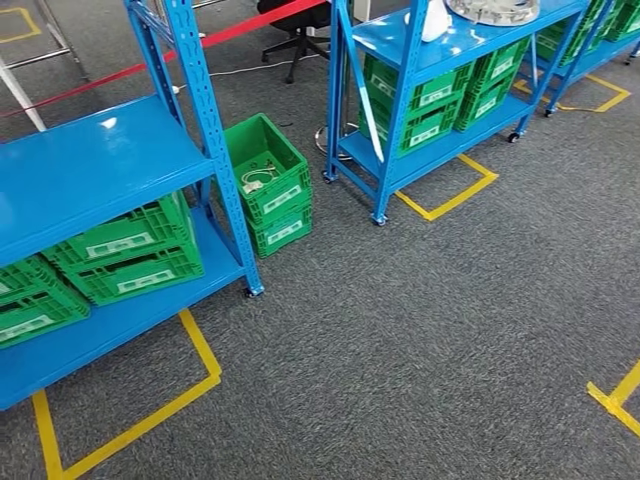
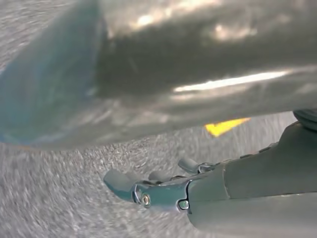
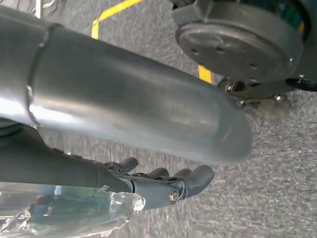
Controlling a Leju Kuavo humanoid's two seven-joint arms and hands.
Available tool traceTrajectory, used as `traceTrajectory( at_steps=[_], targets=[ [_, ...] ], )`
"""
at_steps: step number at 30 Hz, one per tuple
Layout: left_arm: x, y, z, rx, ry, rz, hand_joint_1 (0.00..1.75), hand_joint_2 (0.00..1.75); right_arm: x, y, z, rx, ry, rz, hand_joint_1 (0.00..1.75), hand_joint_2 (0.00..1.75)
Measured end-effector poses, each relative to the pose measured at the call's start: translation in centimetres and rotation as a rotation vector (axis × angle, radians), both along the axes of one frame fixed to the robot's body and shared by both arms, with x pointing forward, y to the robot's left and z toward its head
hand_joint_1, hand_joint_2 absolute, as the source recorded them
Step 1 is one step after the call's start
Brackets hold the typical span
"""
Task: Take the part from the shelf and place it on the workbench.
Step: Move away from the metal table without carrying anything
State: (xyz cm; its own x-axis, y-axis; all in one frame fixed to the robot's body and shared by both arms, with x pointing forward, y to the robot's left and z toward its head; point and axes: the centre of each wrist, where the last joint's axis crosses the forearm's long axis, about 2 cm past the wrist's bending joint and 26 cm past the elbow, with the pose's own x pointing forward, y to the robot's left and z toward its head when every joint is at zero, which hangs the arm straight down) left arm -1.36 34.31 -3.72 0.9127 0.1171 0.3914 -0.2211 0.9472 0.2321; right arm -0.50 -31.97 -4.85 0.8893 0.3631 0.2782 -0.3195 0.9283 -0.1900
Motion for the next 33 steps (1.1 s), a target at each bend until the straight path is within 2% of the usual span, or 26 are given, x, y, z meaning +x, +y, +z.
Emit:
traceTrajectory(
  at_steps=[13, 21, 33],
  targets=[
    [-0.4, -1.1, -0.3, -0.030, 0.046, -0.118, 0.00, 0.00, 0.0, 0.0, -0.1, 0.004, -0.002, -0.005, 0.00, 0.00],
    [-1.2, -1.2, -0.3, -0.026, 0.076, -0.241, 0.00, 0.00, 0.2, -0.1, -0.2, 0.001, -0.008, 0.000, 0.00, 0.00],
    [-1.7, -1.1, -0.3, -0.024, 0.091, -0.284, 0.00, 0.00, 0.2, -0.1, -0.3, -0.002, -0.006, 0.005, 0.00, 0.00]
  ],
)
